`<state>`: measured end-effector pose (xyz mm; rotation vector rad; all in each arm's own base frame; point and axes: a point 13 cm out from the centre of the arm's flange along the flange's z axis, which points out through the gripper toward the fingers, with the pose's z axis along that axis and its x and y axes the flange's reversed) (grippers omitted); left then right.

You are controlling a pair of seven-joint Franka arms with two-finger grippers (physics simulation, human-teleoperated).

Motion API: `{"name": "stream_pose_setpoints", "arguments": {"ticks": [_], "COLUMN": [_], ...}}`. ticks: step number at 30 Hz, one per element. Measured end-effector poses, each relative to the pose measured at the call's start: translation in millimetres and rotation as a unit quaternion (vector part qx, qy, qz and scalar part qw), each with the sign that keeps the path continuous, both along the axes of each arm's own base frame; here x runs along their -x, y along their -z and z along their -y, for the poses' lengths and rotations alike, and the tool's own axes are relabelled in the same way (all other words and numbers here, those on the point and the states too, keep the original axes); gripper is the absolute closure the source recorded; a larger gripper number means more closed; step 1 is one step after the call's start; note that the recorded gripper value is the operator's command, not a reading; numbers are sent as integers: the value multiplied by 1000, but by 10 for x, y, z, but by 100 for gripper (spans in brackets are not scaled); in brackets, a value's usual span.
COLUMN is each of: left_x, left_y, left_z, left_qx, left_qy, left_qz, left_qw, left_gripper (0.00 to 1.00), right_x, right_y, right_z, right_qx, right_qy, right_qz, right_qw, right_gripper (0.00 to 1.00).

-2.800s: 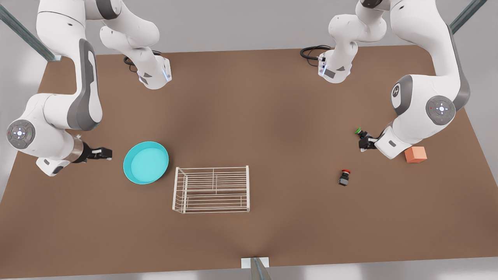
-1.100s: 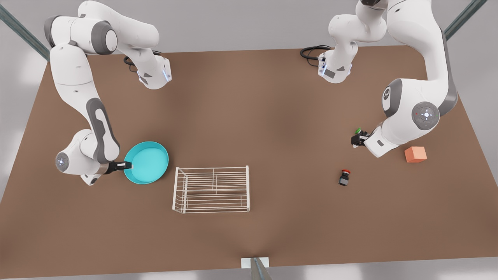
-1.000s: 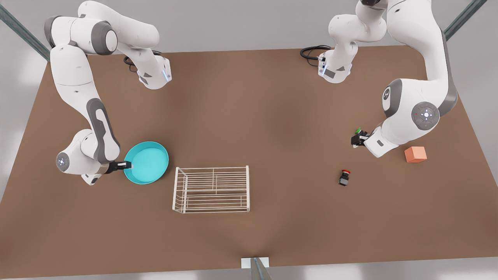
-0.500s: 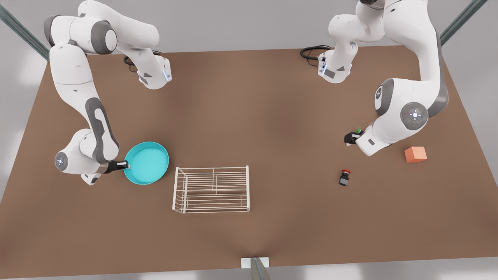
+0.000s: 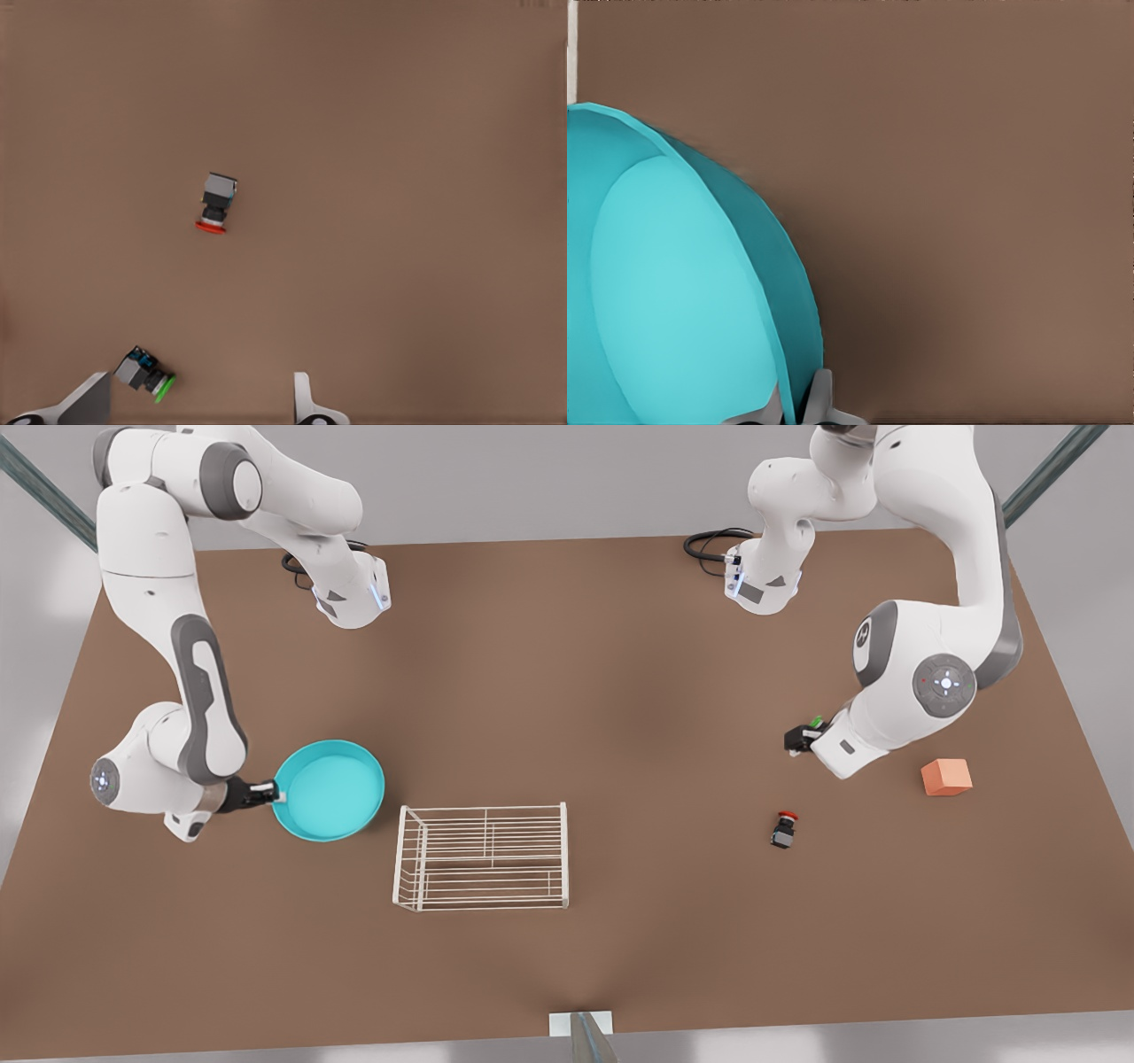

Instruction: Place the plate on the shelf with right arm and place the red button switch in the plate with left arm

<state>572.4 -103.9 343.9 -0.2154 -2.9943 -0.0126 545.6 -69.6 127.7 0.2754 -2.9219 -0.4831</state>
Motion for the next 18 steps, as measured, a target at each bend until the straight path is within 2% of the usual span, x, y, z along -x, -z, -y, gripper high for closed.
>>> {"name": "stream_pose_setpoints", "arguments": {"ticks": [7, 10, 14, 18], "left_x": [11, -81, -214, -106], "left_y": [-110, 21, 371, 1260], "left_z": [115, 302, 294, -87], "left_qx": [2, -1, 1, 19], "left_qy": [6, 28, 49, 34], "left_qz": [10, 21, 25, -7], "left_qw": [1000, 999, 998, 999], "left_gripper": [0, 0, 0, 0], "right_x": [-16, -42, -104, -240], "right_y": [-522, -751, -1155, -1480], "right_z": [-228, -386, -611, -819], "right_qx": [-51, -76, -97, -108], "right_qy": [-3, -10, -32, -54], "right_qz": [-11, -17, -13, 2], "right_qw": [999, 997, 995, 993], "right_gripper": [85, 85, 85, 85]}}
